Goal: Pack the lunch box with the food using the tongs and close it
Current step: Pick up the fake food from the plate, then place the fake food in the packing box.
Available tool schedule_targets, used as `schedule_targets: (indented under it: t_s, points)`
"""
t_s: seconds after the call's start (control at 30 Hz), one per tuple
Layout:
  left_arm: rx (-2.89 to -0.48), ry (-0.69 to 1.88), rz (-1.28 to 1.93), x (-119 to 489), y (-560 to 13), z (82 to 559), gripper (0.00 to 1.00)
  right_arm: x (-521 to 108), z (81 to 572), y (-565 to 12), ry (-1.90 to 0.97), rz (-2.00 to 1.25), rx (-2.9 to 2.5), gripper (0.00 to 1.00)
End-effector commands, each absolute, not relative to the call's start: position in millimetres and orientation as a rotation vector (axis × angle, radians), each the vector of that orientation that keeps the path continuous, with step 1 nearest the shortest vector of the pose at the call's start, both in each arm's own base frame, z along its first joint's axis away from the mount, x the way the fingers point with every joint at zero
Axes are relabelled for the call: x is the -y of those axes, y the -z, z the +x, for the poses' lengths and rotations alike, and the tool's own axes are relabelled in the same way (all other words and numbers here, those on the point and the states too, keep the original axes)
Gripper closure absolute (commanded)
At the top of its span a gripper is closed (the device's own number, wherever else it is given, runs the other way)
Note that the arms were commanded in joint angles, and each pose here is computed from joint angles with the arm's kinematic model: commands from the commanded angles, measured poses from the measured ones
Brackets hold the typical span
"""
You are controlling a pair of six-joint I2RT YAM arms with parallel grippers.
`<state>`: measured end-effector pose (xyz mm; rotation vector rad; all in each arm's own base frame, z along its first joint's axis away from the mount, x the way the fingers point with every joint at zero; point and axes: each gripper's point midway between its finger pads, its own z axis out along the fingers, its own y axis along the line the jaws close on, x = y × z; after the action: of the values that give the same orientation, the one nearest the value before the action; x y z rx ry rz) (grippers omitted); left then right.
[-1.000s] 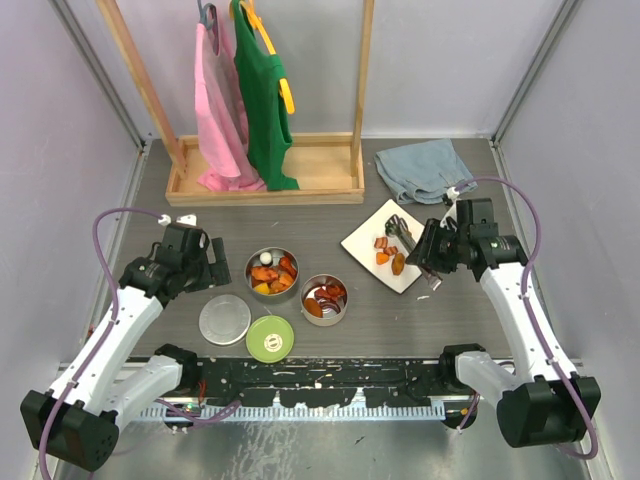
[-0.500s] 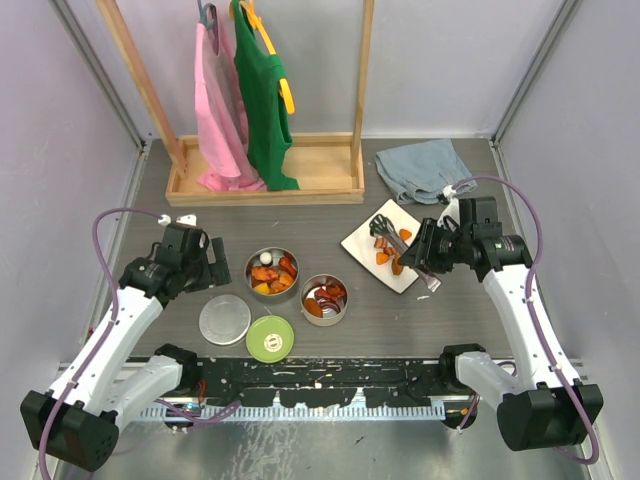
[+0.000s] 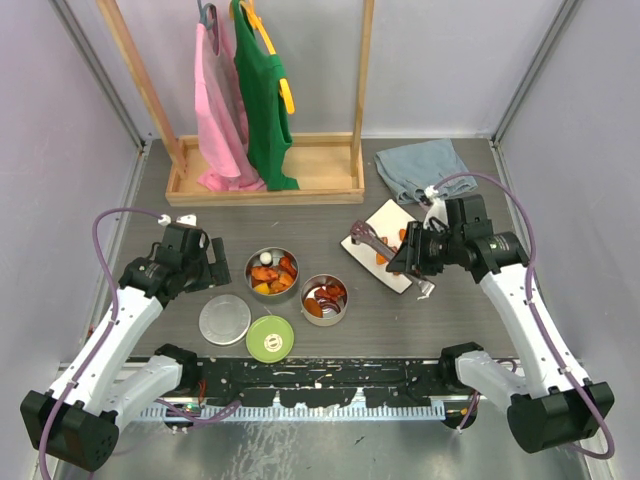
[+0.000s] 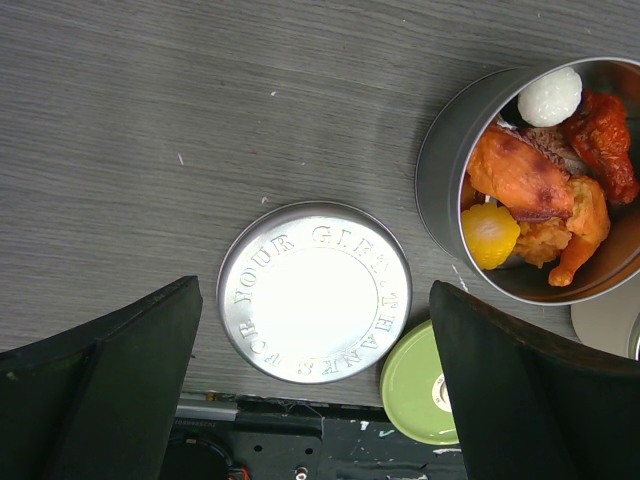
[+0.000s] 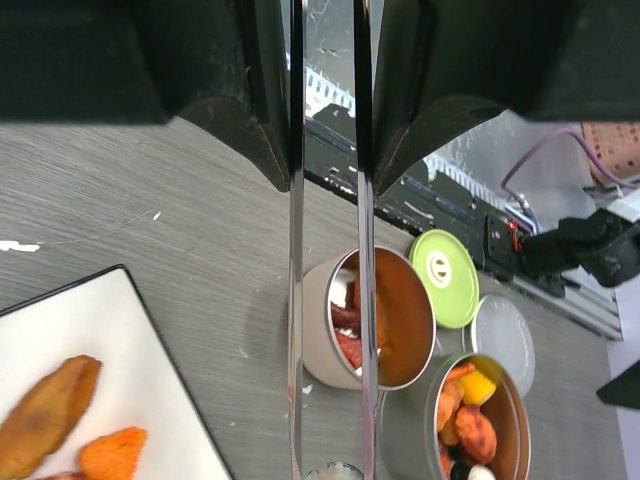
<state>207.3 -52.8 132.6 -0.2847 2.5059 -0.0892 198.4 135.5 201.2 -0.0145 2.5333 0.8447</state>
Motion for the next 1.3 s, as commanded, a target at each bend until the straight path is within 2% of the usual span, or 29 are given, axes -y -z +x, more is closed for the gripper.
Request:
schedule_targets:
  t_s: [0.0,0.4,0.97,1.27]
  points:
    - [-2.467,0.101,-0.278,53,-142,214,0.02,-150,196,-226,-0.863,-0.132,-2.472,0.64]
    - [-2.47,0.105,-0.275,54,-141,214,0.02,-172,167,-228,-0.878,-0.29,-2.51,0.64]
    - [-2.471,0.101,-0.277,54,-141,214,0.02,-219,116,-193,-0.838,-0.65,-2.638,0.64]
    - [-2.467,0.1,-0.278,53,-142,214,0.02,-226,114,-178,-0.775,-0.694,-2.677,0.63]
